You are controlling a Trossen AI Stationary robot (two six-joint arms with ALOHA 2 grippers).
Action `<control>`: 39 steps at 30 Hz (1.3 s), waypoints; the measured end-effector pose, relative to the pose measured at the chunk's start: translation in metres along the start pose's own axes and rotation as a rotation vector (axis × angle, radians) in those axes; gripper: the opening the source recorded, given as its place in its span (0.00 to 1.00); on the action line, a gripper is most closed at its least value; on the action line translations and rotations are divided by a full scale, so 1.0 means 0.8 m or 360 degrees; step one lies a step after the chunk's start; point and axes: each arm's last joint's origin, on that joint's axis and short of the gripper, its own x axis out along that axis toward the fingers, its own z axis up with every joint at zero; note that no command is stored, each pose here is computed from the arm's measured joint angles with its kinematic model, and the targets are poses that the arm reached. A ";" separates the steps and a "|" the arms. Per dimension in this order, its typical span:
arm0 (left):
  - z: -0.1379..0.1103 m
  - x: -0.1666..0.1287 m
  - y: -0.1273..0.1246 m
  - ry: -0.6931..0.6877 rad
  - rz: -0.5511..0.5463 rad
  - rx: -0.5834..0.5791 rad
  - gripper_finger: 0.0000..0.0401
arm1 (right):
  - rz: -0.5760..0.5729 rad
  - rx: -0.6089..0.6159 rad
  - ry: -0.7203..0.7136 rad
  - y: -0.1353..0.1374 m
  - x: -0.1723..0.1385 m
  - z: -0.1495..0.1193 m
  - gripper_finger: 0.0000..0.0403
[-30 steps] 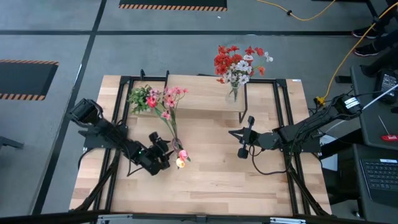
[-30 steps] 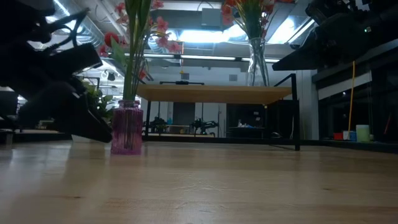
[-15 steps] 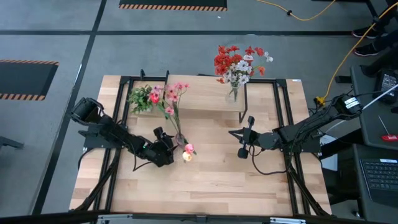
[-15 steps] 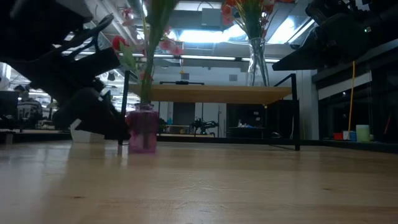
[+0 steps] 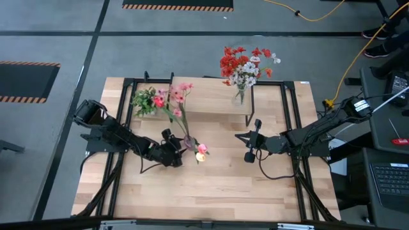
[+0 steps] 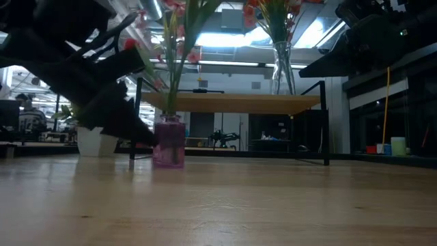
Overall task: Pick and place flowers into a vace then onto a shelf
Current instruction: Put the purple vase with flowers on the shelf
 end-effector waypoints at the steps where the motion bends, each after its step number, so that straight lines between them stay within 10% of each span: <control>1: 0.002 0.000 -0.001 -0.0024 0.0001 -0.0031 0.56 | 0.0000 0.0000 0.0000 0.000 0.000 0.000 0.04; 19: 0.009 -0.001 -0.008 -0.0050 -0.0186 -0.0232 0.56 | 0.0000 0.0000 0.0000 0.000 0.000 0.000 0.04; 39: 0.000 -0.002 -0.005 0.0003 -0.0089 0.0157 0.56 | 0.0000 0.0000 0.0000 0.000 0.000 0.000 0.04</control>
